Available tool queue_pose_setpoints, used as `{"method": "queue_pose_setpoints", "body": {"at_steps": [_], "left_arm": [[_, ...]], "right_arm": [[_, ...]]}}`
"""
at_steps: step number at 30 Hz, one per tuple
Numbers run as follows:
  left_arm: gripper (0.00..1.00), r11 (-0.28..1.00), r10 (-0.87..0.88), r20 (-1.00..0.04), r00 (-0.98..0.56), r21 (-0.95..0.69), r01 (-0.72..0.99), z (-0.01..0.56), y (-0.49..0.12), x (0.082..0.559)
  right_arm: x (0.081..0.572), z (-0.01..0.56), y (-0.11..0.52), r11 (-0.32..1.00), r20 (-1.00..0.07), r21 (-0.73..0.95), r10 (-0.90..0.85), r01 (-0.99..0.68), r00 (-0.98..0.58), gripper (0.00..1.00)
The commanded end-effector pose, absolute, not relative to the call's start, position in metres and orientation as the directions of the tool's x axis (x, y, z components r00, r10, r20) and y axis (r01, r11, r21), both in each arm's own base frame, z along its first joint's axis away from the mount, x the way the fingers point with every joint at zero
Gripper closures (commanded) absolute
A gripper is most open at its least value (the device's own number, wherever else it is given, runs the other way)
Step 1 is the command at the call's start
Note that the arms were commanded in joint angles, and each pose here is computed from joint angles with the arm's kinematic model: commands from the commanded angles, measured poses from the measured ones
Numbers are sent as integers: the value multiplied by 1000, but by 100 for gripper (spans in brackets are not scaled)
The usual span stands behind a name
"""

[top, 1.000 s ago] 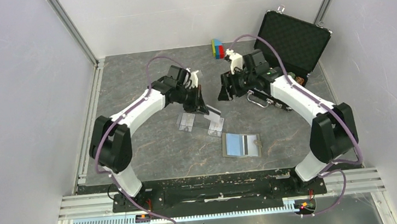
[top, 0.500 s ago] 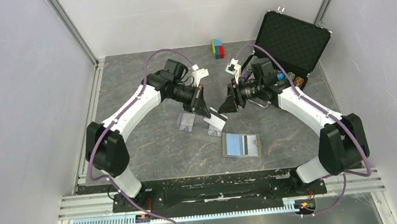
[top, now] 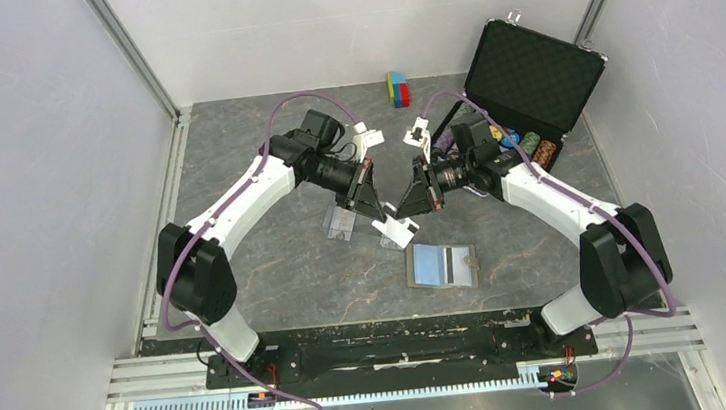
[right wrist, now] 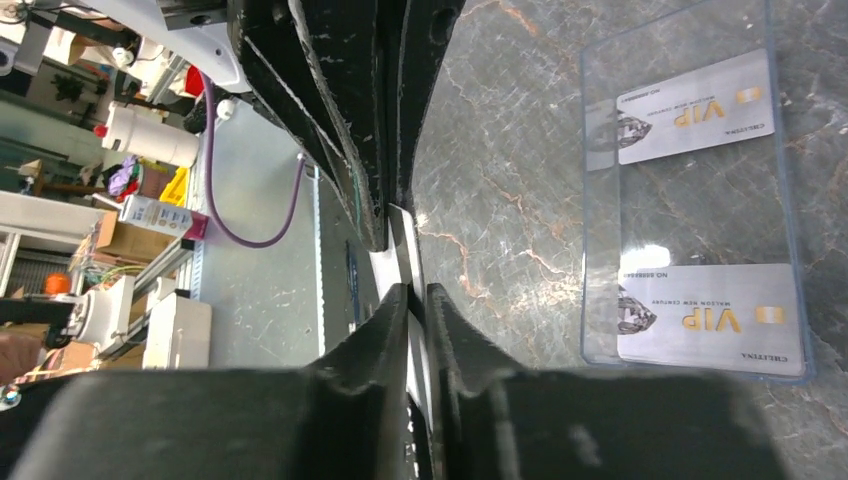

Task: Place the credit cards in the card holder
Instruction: Insert the credit card into the card holder.

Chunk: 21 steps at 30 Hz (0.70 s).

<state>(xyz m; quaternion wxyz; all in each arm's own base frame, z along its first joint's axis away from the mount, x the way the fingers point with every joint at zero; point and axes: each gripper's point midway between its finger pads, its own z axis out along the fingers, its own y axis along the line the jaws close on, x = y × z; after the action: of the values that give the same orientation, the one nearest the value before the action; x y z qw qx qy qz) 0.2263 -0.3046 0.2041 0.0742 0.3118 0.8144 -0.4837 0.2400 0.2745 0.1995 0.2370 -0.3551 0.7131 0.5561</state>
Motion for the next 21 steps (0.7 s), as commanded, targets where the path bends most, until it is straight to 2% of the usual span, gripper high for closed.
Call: {"method": "queue_pose_setpoints", "body": {"at_steps": [1,2,4,9,14,16,21], "left_arm": [[89,276,438,-518,-735,-700,658,224,-309,230],[83,284,436,-518,-736,-697,659,223,-309,230],[71,308,424,-528,-736,-680,665,222,-308,234],[58,420,350,-555,-755,-627,656,217,-306,253],[58,486,286,-553,-782,-620,616,208,-313,267],[65,555,268,-542,-797,-589,587,199,-319,273],[69,645,321,-476,-819,-523,557,168,-356,271]], "right_arm": [[234,202,282,67,-733,638,-252,-767,-632,96],[235,201,282,71,-733,638,-252,-767,-632,100],[239,199,281,91,-729,637,-250,-765,-637,100],[263,186,269,268,-711,619,-209,-738,-672,100],[297,167,228,512,-673,602,-89,-613,-735,100],[307,159,206,604,-655,593,-24,-533,-755,100],[320,139,150,761,-611,575,155,-301,-776,100]]}}
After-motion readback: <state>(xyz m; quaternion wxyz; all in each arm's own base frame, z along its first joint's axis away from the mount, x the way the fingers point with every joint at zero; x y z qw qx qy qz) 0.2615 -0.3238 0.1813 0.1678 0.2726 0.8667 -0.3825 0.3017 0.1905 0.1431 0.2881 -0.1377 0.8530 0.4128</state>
